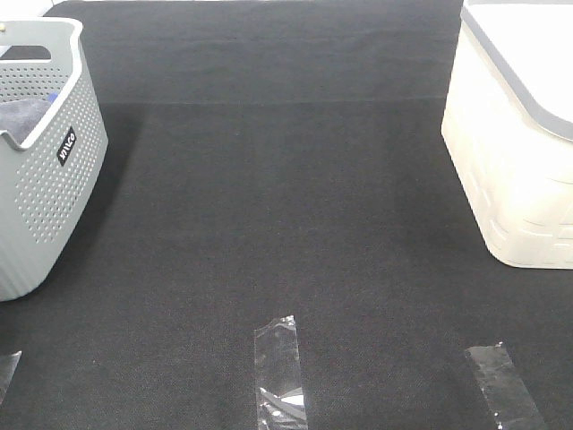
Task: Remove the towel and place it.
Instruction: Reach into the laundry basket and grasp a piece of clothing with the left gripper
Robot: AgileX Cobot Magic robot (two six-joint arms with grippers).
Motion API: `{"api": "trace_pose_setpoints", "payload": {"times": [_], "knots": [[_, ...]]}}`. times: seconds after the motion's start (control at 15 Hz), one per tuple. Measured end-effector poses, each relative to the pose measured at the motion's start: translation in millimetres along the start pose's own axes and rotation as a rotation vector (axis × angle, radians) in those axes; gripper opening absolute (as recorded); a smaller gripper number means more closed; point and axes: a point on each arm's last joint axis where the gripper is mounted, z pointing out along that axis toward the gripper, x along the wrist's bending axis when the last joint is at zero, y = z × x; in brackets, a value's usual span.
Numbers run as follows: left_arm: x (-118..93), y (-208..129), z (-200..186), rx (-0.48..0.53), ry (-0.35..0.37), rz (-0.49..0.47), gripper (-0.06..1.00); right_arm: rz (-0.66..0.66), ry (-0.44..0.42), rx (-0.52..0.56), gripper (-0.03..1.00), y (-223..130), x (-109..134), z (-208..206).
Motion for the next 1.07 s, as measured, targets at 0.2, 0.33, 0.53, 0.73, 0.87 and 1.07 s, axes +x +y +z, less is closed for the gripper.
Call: {"api": "trace_pose_setpoints", "payload": {"times": [0.2, 0.33, 0.53, 0.73, 0.87, 1.07], "knots": [[8, 18, 19, 0.037, -0.001, -0.063, 0.71, 0.000, 0.000, 0.000, 0.81, 0, 0, 0], [6, 30, 34, 0.058, 0.000, -0.075, 0.71, 0.000, 0.000, 0.000, 0.81, 0, 0, 0], [2, 43, 59, 0.126, -0.003, -0.112, 0.71, 0.000, 0.000, 0.000, 0.81, 0, 0, 0], [-5, 59, 79, 0.155, -0.032, -0.171, 0.71, 0.000, 0.000, 0.000, 0.81, 0, 0, 0], [-7, 65, 88, 0.172, -0.027, -0.187, 0.71, 0.000, 0.000, 0.000, 0.81, 0, 0, 0], [-7, 64, 98, 0.237, -0.006, -0.193, 0.71, 0.000, 0.000, 0.000, 0.80, 0, 0, 0]]}}
